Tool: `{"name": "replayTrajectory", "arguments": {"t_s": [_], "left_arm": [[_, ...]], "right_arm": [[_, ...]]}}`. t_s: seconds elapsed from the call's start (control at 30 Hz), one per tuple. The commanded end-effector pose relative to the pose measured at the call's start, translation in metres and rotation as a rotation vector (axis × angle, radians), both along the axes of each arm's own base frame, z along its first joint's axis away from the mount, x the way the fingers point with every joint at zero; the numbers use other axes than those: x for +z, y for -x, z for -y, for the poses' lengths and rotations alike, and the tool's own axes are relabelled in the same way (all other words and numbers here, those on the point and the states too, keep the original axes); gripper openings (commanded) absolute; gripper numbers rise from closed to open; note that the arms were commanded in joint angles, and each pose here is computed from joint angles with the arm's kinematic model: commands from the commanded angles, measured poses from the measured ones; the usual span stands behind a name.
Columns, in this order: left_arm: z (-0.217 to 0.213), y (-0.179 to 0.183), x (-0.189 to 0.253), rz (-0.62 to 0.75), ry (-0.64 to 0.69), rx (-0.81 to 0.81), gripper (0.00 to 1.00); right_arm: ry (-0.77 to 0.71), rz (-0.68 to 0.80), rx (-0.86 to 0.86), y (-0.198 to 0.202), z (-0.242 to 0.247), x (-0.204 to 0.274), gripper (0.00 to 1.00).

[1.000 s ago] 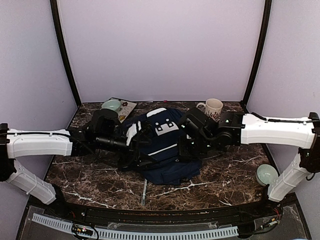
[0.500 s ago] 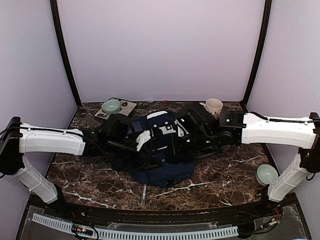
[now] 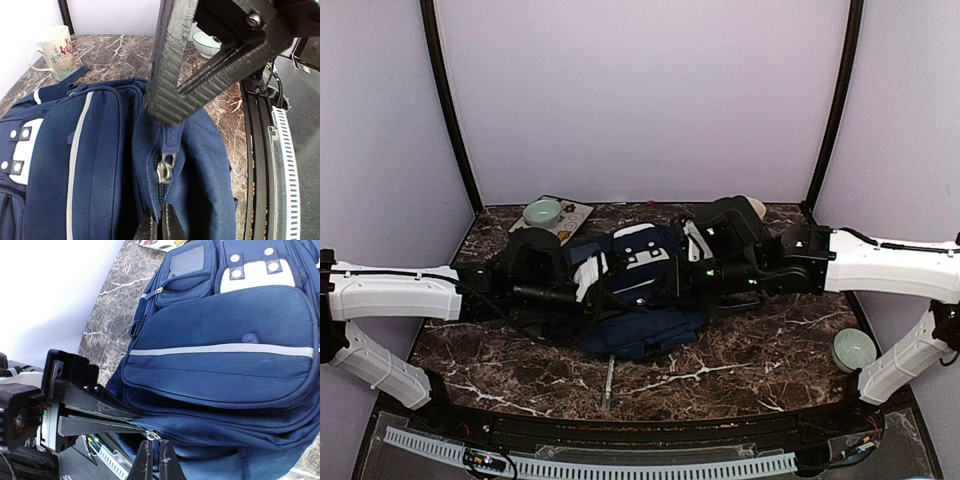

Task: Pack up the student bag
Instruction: Zip the student bag into the largest pocket of the bag.

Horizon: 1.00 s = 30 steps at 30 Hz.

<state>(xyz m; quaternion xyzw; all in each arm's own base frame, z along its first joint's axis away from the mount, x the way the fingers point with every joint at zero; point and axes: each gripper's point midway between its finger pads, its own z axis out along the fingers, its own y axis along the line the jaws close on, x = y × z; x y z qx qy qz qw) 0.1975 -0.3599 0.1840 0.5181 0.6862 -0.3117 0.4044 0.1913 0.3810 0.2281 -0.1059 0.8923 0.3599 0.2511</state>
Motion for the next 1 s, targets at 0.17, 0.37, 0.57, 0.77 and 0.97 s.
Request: {"name": "replayTrajectory", "arguments": {"t_s": [0.17, 0.37, 0.57, 0.77, 0.97], "left_arm": [[-0.048, -0.016, 0.002, 0.081, -0.073, 0.195, 0.00], [-0.066, -0.014, 0.014, 0.122, -0.075, 0.237, 0.00], [-0.085, -0.009, 0.025, 0.166, -0.090, 0.263, 0.00], [-0.096, 0.000, 0.034, 0.196, -0.077, 0.249, 0.00], [-0.100, 0.001, 0.052, 0.202, -0.059, 0.267, 0.18]], "right_arm": [[0.007, 0.090, -0.202, -0.034, 0.041, 0.019, 0.00], [0.032, 0.094, -0.271, -0.037, 0.066, 0.008, 0.00], [0.037, 0.087, -0.280, -0.036, 0.070, 0.003, 0.00], [-0.011, 0.070, -0.204, -0.034, 0.046, 0.005, 0.00], [-0.061, 0.076, -0.024, -0.023, -0.007, 0.022, 0.00]]}}
